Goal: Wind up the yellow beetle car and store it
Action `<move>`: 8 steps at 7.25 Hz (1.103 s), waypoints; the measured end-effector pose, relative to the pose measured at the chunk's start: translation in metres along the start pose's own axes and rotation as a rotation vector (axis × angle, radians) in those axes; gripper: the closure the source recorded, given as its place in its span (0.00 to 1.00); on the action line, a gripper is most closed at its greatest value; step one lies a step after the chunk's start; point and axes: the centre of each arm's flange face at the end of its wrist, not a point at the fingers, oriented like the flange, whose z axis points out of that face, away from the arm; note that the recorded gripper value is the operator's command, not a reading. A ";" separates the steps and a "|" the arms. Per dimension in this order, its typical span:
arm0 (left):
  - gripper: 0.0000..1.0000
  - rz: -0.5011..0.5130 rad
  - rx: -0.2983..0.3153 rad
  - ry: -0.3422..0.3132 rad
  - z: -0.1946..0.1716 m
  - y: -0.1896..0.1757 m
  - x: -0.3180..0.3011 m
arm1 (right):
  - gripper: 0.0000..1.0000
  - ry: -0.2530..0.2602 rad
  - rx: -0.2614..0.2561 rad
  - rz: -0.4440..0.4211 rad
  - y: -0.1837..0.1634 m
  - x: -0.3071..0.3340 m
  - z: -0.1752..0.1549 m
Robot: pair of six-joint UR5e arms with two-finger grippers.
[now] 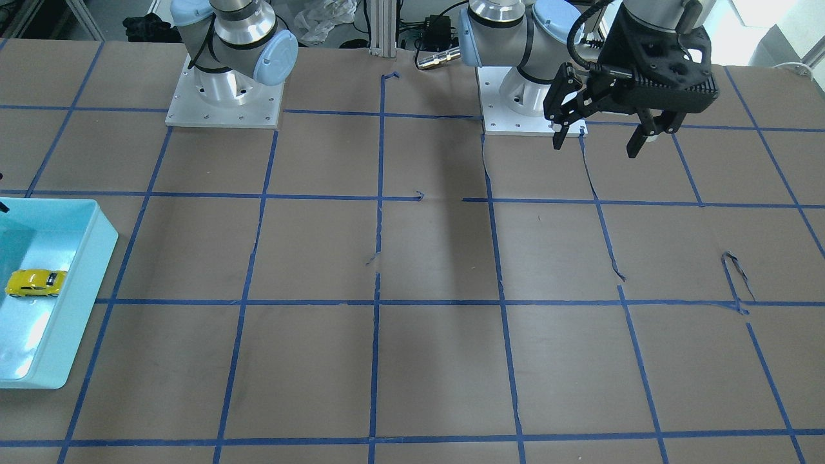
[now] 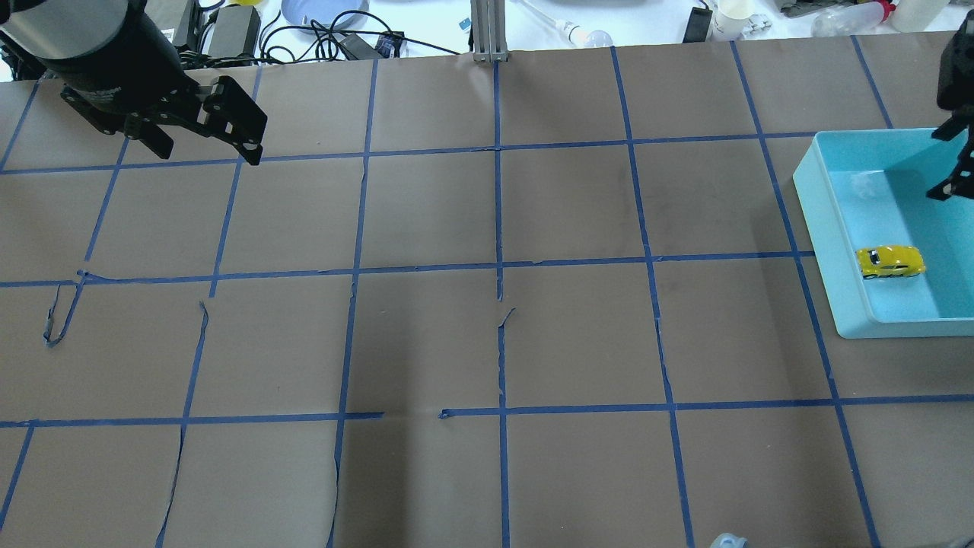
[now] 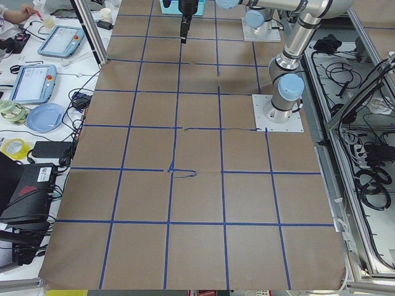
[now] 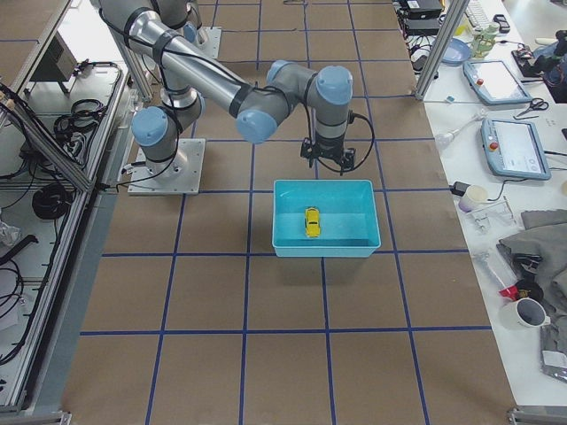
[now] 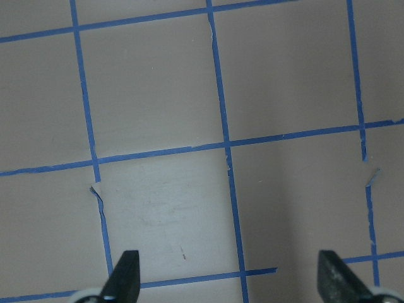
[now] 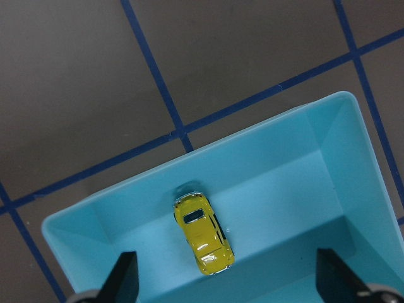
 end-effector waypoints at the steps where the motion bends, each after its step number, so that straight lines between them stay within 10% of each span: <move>1: 0.00 0.000 0.001 0.000 0.000 0.000 0.000 | 0.00 -0.024 0.007 0.117 -0.037 -0.011 -0.039; 8: 0.00 0.001 0.004 0.000 -0.001 0.000 0.001 | 0.00 -0.063 -0.029 0.942 -0.271 -0.159 -0.097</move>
